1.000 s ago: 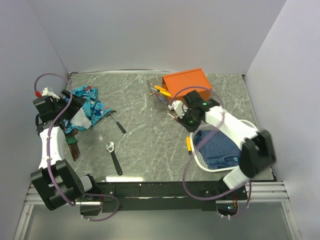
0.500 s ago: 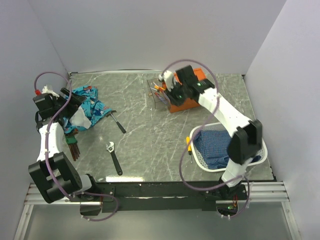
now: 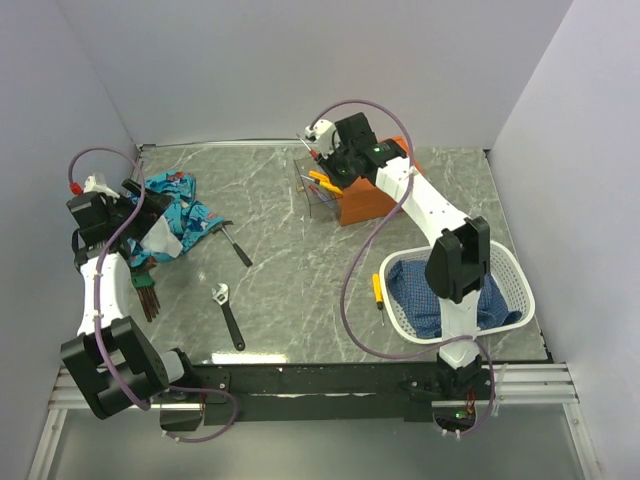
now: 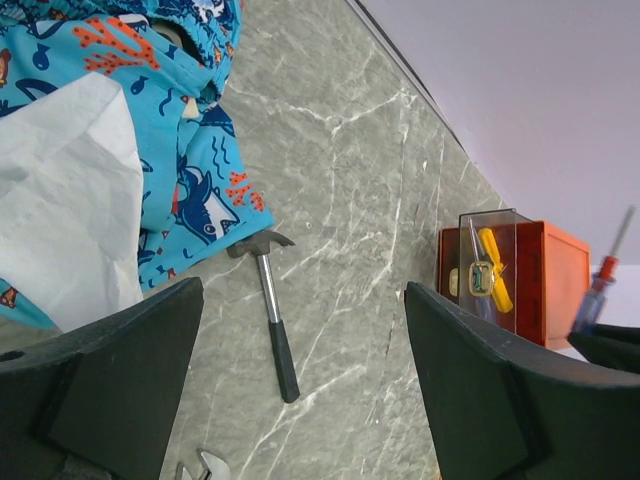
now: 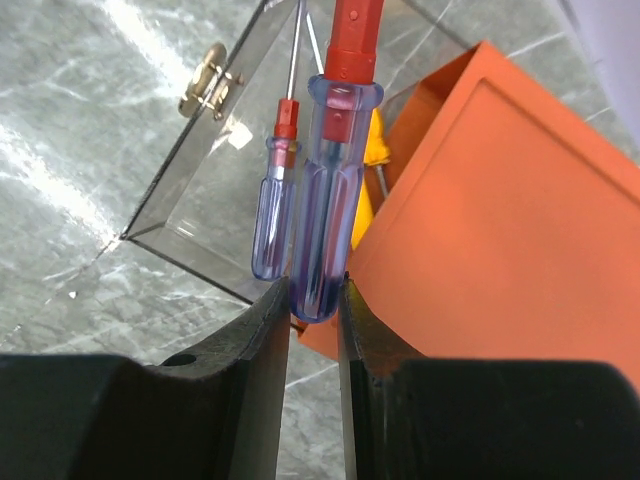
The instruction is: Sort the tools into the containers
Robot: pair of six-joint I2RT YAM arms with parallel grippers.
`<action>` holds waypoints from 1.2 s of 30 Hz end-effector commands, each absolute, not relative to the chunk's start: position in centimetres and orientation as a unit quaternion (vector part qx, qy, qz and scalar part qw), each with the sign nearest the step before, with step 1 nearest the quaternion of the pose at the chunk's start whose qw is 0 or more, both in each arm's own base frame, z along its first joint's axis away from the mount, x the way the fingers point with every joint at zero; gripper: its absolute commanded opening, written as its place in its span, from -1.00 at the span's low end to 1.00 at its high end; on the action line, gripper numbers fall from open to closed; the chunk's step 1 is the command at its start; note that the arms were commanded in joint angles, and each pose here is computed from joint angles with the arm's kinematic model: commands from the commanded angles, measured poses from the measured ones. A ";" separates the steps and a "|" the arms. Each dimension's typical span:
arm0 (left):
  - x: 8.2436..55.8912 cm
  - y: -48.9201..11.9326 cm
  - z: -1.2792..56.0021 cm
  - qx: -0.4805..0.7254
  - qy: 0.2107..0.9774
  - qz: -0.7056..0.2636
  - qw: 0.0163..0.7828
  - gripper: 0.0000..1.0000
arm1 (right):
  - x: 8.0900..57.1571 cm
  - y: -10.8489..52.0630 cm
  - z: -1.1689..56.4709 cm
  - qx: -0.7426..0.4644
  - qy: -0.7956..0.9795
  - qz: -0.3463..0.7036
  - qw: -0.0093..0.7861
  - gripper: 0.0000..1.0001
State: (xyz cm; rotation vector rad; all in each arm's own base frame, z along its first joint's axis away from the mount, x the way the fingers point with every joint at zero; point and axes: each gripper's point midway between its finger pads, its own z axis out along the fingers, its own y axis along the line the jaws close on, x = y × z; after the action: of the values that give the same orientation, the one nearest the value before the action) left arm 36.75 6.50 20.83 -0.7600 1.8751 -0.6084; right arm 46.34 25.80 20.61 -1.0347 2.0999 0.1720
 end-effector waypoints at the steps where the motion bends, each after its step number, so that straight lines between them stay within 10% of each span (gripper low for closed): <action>1: 36.7 6.8 22.4 -0.296 0.763 -0.243 0.521 0.76 | 47.5 26.3 21.3 -0.391 0.824 0.069 0.405 -1.00; 4: 36.6 6.8 22.4 -0.296 0.763 -0.244 0.521 0.76 | 47.3 26.3 20.4 -0.391 0.830 0.064 0.392 -0.91; 10: 36.6 6.8 22.4 -0.295 0.762 -0.246 0.521 0.76 | 47.0 25.7 21.0 -0.377 0.840 0.053 0.386 -0.06; 18: 36.8 6.8 22.5 -0.300 0.759 -0.253 0.519 0.76 | 41.2 23.5 23.9 -0.399 0.835 0.074 0.372 0.04; 36: 37.3 6.4 21.5 -0.323 0.755 -0.277 0.499 0.78 | 23.5 19.0 8.6 -0.418 0.899 0.060 0.116 0.07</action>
State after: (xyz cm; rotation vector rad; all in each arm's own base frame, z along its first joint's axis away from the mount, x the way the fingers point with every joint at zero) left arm 37.02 6.57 20.43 -0.8083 1.8562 -0.6548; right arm 23.20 18.13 8.03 -1.3562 2.6174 0.1855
